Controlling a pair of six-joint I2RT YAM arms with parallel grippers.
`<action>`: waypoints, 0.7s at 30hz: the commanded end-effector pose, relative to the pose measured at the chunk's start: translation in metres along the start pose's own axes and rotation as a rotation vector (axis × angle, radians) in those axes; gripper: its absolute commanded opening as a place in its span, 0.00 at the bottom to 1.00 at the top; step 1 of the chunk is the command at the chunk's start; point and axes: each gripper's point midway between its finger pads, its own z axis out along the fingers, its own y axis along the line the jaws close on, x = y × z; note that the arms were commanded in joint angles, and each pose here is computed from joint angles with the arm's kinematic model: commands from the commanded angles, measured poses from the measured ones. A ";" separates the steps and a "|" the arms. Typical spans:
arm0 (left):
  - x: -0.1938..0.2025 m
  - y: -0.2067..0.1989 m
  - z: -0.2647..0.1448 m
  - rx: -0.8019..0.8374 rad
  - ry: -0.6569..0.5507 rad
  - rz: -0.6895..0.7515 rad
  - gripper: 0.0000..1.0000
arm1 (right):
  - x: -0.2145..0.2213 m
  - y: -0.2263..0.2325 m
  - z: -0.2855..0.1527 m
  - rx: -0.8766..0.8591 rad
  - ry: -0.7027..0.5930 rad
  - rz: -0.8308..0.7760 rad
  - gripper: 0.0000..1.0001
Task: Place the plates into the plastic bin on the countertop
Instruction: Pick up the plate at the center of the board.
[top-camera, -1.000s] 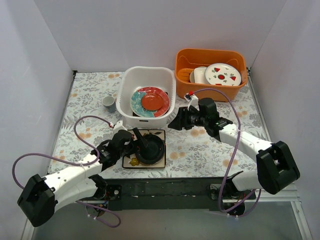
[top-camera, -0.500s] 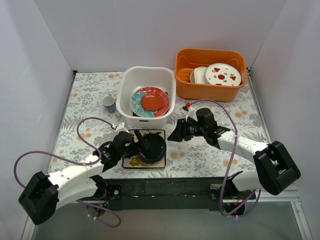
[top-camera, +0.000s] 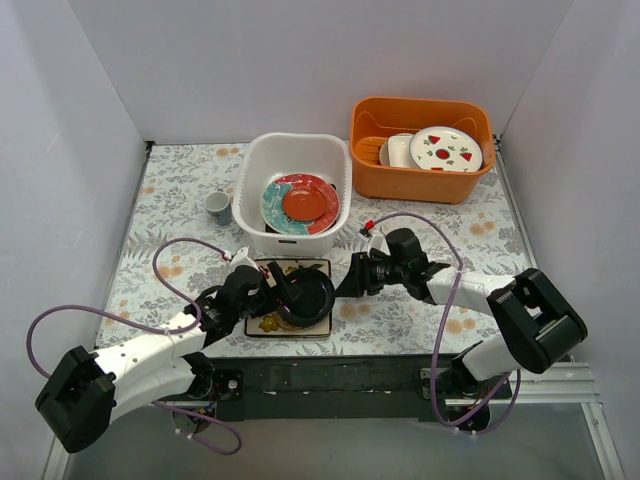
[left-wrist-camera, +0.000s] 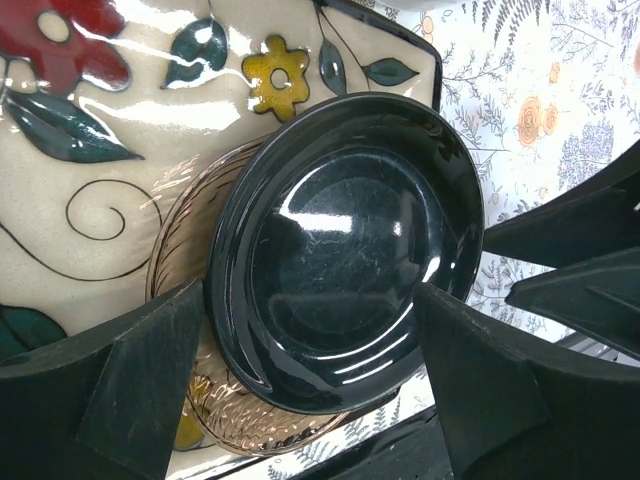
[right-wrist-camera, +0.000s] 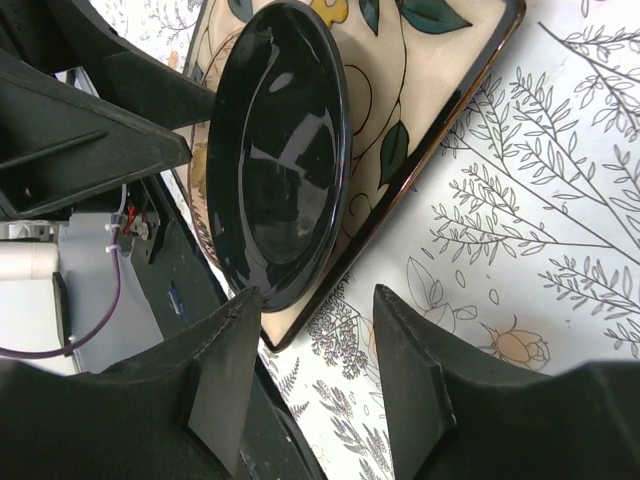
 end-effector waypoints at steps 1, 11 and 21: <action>0.003 -0.008 0.003 0.035 0.013 0.005 0.82 | -0.003 0.006 0.006 -0.055 -0.015 -0.018 0.56; 0.001 -0.016 0.003 0.063 0.018 0.042 0.82 | 0.001 0.009 0.018 -0.141 -0.004 0.041 0.56; 0.005 -0.025 0.012 0.107 0.041 0.064 0.82 | 0.000 0.002 0.020 -0.109 -0.019 0.057 0.54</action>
